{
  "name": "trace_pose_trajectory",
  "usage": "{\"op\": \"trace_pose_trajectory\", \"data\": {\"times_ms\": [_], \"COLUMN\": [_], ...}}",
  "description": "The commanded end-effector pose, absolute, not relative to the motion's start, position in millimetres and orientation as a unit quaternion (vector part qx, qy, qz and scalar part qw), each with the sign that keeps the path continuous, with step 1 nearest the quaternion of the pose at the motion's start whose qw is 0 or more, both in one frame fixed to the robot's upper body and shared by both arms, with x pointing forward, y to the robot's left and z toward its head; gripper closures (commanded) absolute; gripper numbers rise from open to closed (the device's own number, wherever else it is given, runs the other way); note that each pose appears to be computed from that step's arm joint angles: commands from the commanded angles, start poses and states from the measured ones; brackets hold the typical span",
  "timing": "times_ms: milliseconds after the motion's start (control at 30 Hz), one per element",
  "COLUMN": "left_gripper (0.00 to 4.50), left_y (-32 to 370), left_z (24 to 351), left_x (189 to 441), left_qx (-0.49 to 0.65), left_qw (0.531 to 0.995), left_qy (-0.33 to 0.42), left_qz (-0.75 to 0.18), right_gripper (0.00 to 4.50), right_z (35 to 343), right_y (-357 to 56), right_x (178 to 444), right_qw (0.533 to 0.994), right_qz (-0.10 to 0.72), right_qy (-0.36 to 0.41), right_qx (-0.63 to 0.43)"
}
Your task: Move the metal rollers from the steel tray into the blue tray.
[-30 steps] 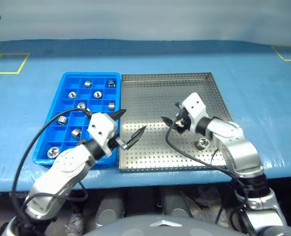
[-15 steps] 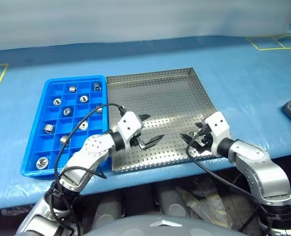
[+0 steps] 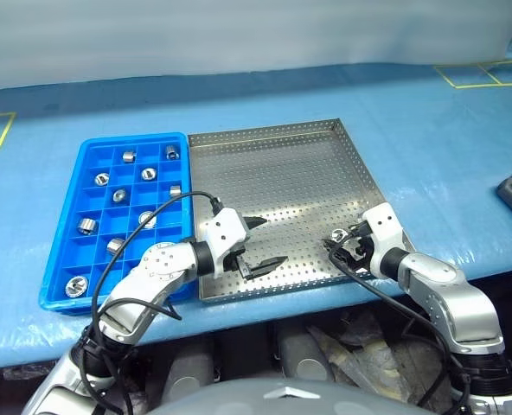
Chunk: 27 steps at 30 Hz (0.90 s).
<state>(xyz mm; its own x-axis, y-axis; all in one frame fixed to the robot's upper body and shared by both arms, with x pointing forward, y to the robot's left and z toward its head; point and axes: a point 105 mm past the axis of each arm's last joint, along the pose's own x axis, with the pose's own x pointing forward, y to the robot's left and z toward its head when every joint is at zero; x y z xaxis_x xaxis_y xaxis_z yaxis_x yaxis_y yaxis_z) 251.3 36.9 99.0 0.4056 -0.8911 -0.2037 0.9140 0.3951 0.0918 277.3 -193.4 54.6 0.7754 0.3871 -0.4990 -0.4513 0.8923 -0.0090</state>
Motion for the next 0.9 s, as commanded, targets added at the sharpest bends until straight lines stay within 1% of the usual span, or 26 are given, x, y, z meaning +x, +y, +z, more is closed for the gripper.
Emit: {"op": "trace_pose_trajectory", "data": {"times_ms": [33, 67, 167, 333, 467, 533, 700, 800, 900], "left_gripper": [0.08, 0.08, 0.08, 0.08, 0.08, 0.08, 0.08, 0.08, 0.08], "left_y": [37, 37, 38, 38, 38, 38, 40, 46, 59], "left_z": [114, 115, 115, 114, 114, 114, 116, 119, 124], "left_x": [249, 249, 249, 248, 248, 248, 249, 249, 244], "left_qx": [0.098, 0.098, 0.098, 0.097, 0.098, 0.099, 0.097, 0.093, 0.088], "left_qw": [0.831, 0.831, 0.830, 0.828, 0.828, 0.828, 0.831, 0.837, 0.845], "left_qy": [0.033, 0.033, 0.033, 0.033, 0.033, 0.032, 0.029, 0.026, 0.023], "left_qz": [-0.547, -0.547, -0.548, -0.551, -0.552, -0.551, -0.547, -0.538, -0.527], "right_gripper": [0.40, 0.40, 0.97, 2.59, 2.59, 2.73, 2.75, 2.75, 2.75], "right_z": [57, 57, 57, 59, 61, 62, 67, 80, 95], "right_y": [-192, -192, -191, -191, -193, -194, -190, -176, -150], "right_x": [279, 279, 279, 281, 282, 282, 286, 292, 299], "right_qw": [0.941, 0.941, 0.940, 0.942, 0.943, 0.944, 0.946, 0.949, 0.946], "right_qz": [0.223, 0.223, 0.228, 0.221, 0.216, 0.214, 0.217, 0.232, 0.273], "right_qy": [0.245, 0.245, 0.245, 0.242, 0.240, 0.240, 0.226, 0.197, 0.160], "right_qx": [-0.066, -0.066, -0.064, -0.069, -0.076, -0.076, -0.086, -0.079, -0.064]}}
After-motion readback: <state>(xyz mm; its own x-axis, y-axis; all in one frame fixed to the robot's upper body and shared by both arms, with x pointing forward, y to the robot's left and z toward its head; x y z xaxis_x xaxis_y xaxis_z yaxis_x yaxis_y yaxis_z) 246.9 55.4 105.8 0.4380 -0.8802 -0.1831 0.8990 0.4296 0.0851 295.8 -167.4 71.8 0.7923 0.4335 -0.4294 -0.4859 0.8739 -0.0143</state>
